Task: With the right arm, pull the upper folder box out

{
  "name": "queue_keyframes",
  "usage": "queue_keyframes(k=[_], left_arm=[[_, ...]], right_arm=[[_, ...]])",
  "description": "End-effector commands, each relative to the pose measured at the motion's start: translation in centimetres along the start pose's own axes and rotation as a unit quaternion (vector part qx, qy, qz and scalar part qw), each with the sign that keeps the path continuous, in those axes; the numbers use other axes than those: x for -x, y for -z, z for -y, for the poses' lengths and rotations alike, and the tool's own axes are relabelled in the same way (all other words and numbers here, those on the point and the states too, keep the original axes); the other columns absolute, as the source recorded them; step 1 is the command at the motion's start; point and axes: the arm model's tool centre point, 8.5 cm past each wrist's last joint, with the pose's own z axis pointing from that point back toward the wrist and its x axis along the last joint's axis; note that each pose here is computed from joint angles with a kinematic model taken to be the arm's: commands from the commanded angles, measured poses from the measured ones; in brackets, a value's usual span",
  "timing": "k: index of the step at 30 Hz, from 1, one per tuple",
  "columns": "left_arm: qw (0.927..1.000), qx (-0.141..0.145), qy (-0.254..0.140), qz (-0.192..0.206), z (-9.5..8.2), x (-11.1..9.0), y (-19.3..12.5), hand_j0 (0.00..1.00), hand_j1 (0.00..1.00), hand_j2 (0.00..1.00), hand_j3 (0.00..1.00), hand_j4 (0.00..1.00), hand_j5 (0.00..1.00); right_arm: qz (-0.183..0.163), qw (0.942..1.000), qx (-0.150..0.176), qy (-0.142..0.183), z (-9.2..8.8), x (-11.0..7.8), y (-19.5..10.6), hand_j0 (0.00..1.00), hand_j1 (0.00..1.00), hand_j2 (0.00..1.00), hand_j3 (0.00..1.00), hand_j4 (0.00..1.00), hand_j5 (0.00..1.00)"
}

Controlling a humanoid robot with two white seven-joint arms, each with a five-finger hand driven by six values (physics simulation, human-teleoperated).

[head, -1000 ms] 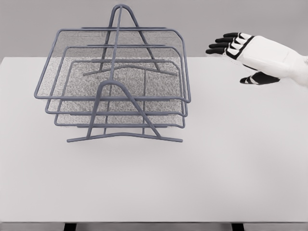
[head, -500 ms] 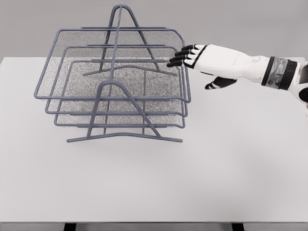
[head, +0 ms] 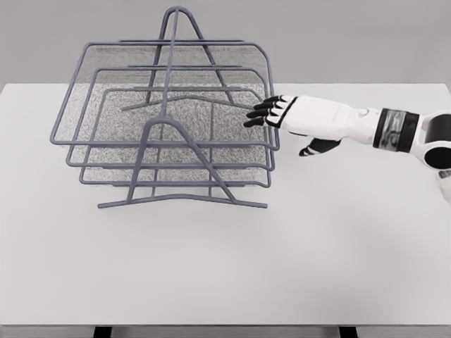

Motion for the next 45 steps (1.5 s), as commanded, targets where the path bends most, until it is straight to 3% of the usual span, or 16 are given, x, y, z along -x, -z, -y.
queue_keyframes(k=[1, 32, 38, 45], left_arm=[[1.0000, 0.000, 0.000, 0.000, 0.0, 0.0, 0.0, 1.00, 1.00, 1.00, 1.00, 1.00, 1.00], [1.0000, 0.000, 0.000, 0.001, 0.0, 0.0, 0.0, 1.00, 1.00, 1.00, 1.00, 1.00, 1.00], [1.0000, 0.000, 0.000, 0.000, 0.0, 0.0, 0.0, 1.00, 1.00, 1.00, 1.00, 1.00, 1.00], [1.0000, 0.000, 0.000, 0.000, 0.0, 0.0, 0.0, 1.00, 1.00, 1.00, 1.00, 1.00, 1.00]], right_arm=[[-0.016, 0.9996, -0.018, -0.012, -0.3, 0.6, -0.9, 1.00, 1.00, 1.00, 1.00, 1.00, 1.00], [-0.085, 0.9940, -0.065, -0.024, 0.2, 3.2, -8.2, 1.00, 1.00, 1.00, 1.00, 1.00, 1.00], [-0.110, 0.9923, -0.055, -0.018, 0.3, 3.8, -10.4, 1.00, 1.00, 1.00, 1.00, 1.00, 1.00], [-0.115, 0.9916, -0.058, -0.015, 0.6, 3.9, -11.6, 1.00, 1.00, 1.00, 1.00, 1.00, 1.00]])
